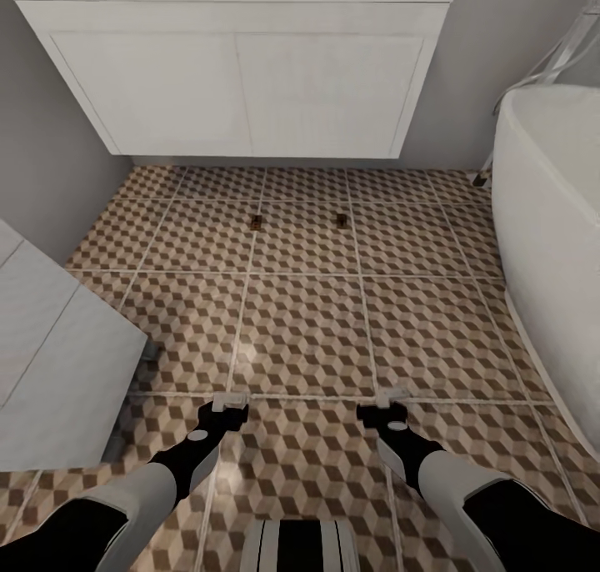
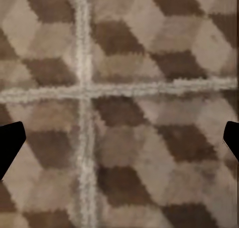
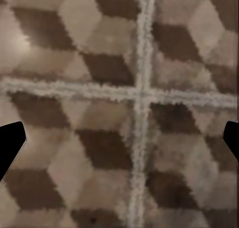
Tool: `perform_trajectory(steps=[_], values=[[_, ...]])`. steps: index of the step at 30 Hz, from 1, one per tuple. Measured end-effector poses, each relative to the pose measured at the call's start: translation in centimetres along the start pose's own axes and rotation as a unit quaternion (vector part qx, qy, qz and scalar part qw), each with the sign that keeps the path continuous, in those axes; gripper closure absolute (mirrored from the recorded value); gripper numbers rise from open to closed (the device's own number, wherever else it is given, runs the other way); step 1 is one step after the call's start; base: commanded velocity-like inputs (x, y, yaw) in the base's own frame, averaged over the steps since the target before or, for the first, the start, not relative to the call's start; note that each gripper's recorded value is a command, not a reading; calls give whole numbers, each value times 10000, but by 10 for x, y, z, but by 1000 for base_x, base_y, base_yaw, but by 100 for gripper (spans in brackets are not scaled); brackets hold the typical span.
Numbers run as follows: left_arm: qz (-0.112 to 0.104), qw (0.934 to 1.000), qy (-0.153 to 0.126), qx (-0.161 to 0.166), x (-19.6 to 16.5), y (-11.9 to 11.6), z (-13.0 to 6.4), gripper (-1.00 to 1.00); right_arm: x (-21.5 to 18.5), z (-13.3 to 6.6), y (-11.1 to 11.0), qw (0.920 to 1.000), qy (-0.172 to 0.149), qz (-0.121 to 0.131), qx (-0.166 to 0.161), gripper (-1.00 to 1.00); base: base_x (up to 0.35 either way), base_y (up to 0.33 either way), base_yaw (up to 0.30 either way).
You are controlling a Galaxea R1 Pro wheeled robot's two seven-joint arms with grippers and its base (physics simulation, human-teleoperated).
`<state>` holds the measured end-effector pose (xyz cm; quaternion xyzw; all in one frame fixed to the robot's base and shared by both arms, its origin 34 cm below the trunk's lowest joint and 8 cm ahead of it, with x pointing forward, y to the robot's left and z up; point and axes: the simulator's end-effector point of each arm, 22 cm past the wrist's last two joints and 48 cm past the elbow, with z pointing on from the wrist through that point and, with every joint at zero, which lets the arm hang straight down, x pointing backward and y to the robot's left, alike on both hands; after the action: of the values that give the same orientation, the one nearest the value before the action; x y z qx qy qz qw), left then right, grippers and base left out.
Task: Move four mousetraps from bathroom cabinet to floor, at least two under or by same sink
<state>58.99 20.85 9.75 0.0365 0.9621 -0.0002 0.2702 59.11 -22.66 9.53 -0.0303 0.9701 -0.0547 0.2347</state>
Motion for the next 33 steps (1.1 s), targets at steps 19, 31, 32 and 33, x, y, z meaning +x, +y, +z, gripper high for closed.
perform_trajectory(steps=[19,31,32,33], values=[[1,9993,-386,-23,-47,2,-21,-100,-45,-24,-5,9992,-394,29,25,-100,0,0,0],[11,9981,-609,-32,-73,3,-36,-100,-73,-41,-10,9979,-635,79,50,-100,0,0,0],[12,9980,-624,-34,-75,3,-38,-100,-75,-43,-10,9978,-650,85,56,-100,0,0,0],[12,9980,-638,-32,-77,3,-39,-100,-77,-44,-11,9977,-667,89,61,-100,0,0,0]])
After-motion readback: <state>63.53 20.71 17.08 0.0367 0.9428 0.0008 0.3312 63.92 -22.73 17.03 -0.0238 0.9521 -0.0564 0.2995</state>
